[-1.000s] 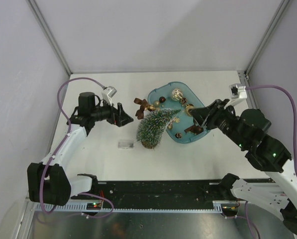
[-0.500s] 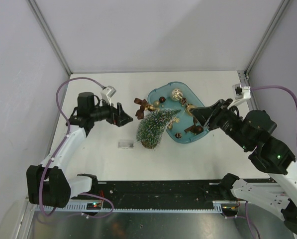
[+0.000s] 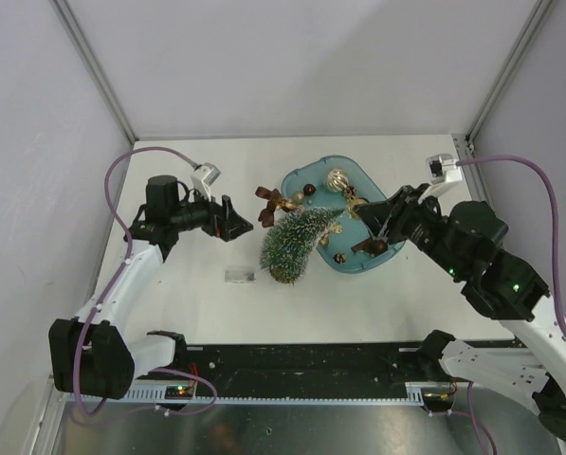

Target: Decorate the small christmas tree

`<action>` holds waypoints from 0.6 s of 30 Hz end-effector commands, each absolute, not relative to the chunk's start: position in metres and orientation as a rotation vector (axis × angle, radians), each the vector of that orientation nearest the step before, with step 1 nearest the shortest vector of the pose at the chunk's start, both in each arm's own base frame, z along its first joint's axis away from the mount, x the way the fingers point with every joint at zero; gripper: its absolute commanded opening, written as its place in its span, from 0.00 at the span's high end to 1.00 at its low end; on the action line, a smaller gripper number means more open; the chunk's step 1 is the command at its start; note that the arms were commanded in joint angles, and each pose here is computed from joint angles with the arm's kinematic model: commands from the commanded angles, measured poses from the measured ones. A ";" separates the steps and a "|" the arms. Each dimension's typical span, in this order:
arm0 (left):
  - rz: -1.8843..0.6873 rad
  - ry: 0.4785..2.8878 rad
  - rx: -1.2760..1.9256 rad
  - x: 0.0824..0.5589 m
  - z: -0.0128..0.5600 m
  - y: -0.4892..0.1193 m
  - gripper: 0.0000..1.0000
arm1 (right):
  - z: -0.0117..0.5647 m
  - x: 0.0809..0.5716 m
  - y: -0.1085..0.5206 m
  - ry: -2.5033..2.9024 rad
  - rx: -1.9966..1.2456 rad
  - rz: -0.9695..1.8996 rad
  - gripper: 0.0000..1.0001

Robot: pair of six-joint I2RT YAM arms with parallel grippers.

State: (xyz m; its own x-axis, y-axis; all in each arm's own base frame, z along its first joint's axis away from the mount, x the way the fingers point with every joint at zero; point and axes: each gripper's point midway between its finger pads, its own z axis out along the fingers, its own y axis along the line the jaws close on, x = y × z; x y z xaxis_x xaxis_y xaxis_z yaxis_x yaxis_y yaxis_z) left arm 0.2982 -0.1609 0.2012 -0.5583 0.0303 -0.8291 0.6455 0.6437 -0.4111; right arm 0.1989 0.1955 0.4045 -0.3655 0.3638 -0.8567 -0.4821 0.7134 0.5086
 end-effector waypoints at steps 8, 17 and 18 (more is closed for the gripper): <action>-0.914 1.970 0.557 0.297 0.209 -0.160 0.00 | 0.418 0.200 0.187 1.694 -0.105 0.835 0.79; -0.922 1.977 0.550 0.297 0.207 -0.160 0.00 | 0.411 0.197 0.180 1.713 -0.098 0.815 0.79; -0.923 1.976 0.550 0.297 0.208 -0.161 0.00 | 0.409 0.198 0.181 1.719 -0.099 0.813 0.79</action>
